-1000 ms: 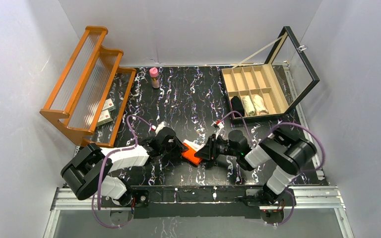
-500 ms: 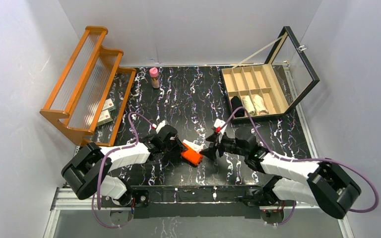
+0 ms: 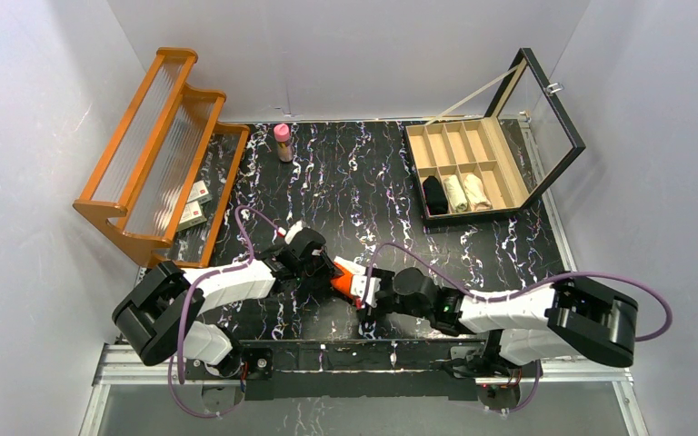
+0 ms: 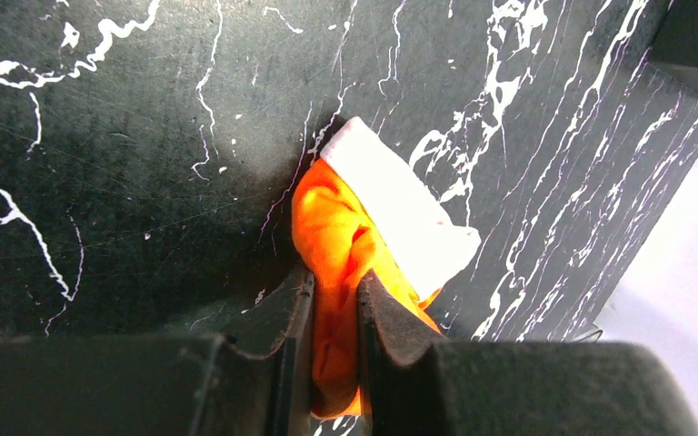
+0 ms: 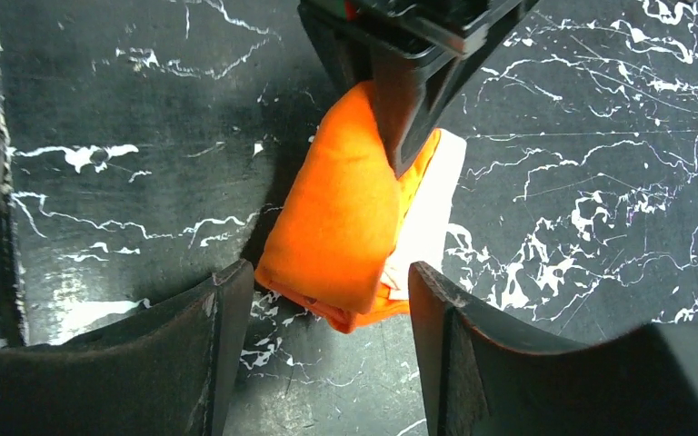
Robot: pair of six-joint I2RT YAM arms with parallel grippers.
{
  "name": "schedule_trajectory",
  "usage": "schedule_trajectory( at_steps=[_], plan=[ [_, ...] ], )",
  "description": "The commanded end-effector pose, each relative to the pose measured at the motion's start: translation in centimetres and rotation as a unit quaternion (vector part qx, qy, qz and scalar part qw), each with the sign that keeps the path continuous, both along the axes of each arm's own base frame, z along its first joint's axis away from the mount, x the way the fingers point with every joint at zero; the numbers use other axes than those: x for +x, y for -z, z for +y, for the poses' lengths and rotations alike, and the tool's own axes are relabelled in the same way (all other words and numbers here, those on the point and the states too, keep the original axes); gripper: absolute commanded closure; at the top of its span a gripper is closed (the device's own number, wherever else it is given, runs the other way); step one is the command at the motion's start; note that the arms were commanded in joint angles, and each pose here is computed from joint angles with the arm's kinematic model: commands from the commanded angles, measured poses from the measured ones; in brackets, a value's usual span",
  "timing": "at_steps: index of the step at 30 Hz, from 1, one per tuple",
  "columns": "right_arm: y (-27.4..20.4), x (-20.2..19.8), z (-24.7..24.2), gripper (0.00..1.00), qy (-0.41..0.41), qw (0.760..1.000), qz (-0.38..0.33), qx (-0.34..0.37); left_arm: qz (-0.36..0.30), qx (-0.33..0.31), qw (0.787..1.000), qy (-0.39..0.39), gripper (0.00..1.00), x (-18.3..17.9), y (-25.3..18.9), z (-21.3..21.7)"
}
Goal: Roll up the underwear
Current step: Roll the underwear to the center of the board.
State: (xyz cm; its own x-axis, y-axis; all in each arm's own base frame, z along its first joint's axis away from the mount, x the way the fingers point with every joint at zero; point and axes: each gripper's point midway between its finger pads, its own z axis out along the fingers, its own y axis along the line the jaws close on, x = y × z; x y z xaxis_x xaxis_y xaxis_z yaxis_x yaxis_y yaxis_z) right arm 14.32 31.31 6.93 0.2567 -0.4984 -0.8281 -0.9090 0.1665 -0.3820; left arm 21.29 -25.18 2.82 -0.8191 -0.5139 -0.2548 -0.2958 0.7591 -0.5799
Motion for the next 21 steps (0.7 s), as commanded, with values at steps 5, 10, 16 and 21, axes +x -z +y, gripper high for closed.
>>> schedule_trajectory(
  at_steps=[5, 10, 16, 21],
  plan=[
    [-2.3, 1.5, 3.2, 0.28, 0.01, 0.997, -0.072, 0.024, 0.055, 0.078, 0.995, -0.004, 1.0, -2.3, 2.8, 3.1],
    [-2.2, 0.5, 4.4, 0.26, 0.002, 0.998, -0.059, 0.037, 0.061, 0.083, 0.995, -0.009, 1.0, -2.4, 3.0, 3.3],
    [0.2, 2.1, 4.9, 0.4, 0.056, 0.997, -0.058, 0.012, 0.06, 0.081, 0.995, -0.01, 1.0, -2.4, 2.8, 3.2],
    [1.6, 2.8, 3.1, 0.9, 0.101, 0.993, -0.052, 0.01, 0.049, 0.089, 0.995, -0.019, 1.0, -2.4, 2.4, 4.1]
  ],
)
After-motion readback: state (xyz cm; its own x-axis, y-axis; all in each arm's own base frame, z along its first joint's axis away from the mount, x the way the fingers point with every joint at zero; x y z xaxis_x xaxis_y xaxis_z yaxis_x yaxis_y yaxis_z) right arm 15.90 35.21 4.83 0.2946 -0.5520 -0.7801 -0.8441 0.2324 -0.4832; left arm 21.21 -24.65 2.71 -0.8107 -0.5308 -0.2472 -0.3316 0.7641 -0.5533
